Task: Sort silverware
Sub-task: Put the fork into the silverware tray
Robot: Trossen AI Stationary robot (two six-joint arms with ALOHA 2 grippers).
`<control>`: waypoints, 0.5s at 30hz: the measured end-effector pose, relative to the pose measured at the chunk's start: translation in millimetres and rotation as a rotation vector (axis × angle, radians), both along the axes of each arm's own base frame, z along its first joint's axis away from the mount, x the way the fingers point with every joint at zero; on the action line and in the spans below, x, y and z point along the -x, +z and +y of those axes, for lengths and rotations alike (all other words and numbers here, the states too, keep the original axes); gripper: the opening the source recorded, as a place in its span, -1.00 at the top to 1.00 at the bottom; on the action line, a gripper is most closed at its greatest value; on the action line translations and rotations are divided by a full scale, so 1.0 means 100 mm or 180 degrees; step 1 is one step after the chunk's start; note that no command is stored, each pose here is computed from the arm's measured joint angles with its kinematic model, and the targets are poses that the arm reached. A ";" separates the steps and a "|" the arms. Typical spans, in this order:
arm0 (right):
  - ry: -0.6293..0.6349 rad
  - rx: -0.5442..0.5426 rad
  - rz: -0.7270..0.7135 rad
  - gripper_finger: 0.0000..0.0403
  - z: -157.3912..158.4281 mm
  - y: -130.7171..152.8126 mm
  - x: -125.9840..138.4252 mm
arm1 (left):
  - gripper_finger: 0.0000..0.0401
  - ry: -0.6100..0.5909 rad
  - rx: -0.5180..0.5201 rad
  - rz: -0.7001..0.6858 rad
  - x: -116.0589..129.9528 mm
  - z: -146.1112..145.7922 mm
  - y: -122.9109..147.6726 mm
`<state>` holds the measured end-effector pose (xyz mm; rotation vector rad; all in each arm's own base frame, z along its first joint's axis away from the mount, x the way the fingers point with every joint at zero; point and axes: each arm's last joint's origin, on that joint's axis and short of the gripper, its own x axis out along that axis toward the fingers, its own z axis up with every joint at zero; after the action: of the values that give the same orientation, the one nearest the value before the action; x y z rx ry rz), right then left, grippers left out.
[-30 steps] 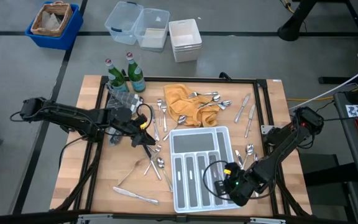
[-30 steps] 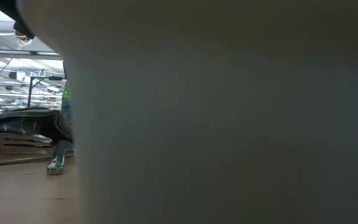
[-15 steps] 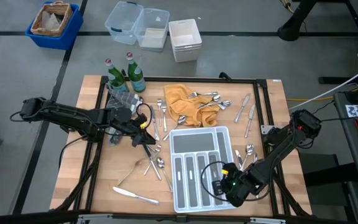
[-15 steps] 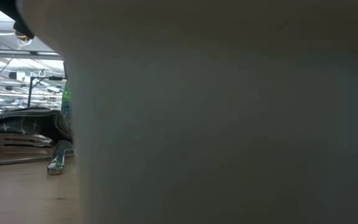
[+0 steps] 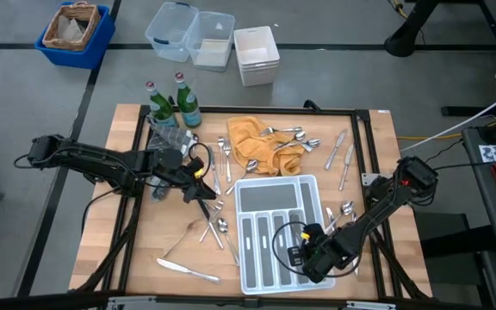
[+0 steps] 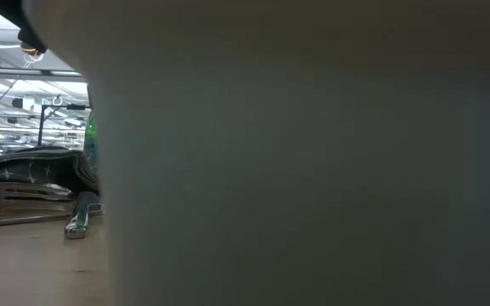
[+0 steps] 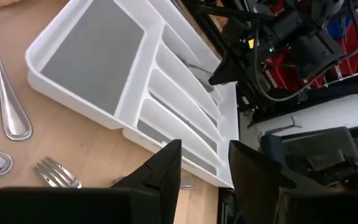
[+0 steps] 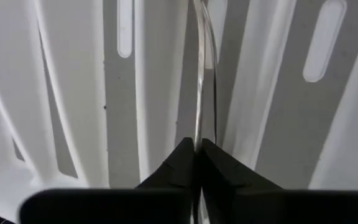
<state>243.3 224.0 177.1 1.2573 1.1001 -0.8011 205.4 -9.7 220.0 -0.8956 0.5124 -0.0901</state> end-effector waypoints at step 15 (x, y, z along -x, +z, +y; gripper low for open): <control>0.0030 -0.0052 0.0071 0.55 0.00 0.00 0.01 | 0.39 -0.0094 0.0188 0.1081 0.17 -0.02 -0.26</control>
<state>242.4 224.4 176.9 1.2585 1.1317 -0.8020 187.9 -11.2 194.3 -0.9666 0.8427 0.0213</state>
